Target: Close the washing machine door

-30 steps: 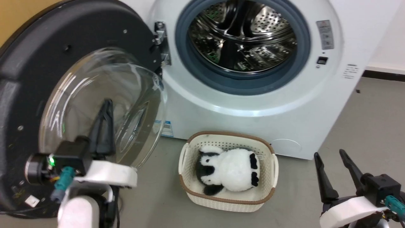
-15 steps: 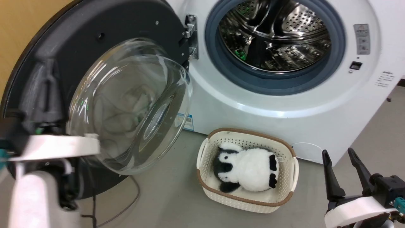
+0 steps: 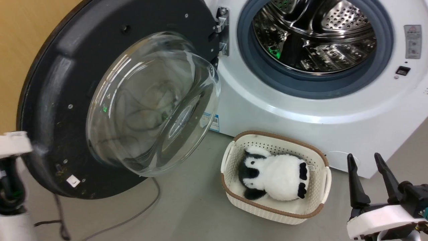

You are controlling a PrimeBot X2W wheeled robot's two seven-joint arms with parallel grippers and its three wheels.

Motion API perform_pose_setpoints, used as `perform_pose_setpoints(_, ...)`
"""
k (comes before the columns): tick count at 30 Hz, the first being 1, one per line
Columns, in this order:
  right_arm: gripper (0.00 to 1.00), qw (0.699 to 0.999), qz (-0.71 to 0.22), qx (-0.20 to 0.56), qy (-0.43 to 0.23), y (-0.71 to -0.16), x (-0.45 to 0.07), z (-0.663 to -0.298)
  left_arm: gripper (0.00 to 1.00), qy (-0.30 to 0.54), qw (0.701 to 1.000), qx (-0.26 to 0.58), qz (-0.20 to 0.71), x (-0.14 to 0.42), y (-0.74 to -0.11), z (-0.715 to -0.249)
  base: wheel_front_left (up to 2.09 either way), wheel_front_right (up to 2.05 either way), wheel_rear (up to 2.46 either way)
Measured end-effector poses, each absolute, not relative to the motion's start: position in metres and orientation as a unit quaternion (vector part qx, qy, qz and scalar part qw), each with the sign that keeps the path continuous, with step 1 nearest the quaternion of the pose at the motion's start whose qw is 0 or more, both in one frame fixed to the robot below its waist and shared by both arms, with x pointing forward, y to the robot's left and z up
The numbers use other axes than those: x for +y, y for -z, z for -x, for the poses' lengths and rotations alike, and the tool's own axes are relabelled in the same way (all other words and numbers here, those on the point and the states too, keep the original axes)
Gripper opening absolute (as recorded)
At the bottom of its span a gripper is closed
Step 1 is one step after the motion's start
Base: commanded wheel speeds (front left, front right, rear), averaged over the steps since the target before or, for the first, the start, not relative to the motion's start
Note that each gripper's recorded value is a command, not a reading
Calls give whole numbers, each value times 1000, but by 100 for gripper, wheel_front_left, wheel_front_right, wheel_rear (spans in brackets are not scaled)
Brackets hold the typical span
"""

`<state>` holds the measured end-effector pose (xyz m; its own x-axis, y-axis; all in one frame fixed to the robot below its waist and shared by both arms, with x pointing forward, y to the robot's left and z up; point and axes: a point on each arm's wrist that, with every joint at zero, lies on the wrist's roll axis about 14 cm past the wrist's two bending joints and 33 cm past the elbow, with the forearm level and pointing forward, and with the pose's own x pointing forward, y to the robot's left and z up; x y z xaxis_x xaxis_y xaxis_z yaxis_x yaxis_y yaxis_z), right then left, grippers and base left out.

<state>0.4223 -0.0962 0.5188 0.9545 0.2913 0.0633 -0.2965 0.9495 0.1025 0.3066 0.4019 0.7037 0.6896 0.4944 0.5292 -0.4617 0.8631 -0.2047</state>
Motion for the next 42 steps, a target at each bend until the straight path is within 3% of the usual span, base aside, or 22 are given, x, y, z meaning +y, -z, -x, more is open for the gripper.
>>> perform_pose_setpoints(3,100,987,-56,-23,-150,-517,-95,-424,0,-279,915,-290,34,415,-697,-300,0,0,0)
perform_pose_setpoints(12,100,985,-72,-23,-155,-514,-89,-431,0,-318,896,-208,230,458,-625,-297,0,0,0)
perform_pose_setpoints(21,100,983,-79,-25,-163,-512,-81,-436,0,-322,862,-159,357,468,-581,-290,0,0,0)
perform_pose_setpoints(35,100,982,-100,-43,-155,-516,-79,-454,0,-256,814,-100,512,426,-533,-295,0,0,0)
perform_pose_setpoints(42,100,980,-112,-52,-154,-519,-76,-460,0,-200,820,-64,532,396,-529,-290,0,0,0)
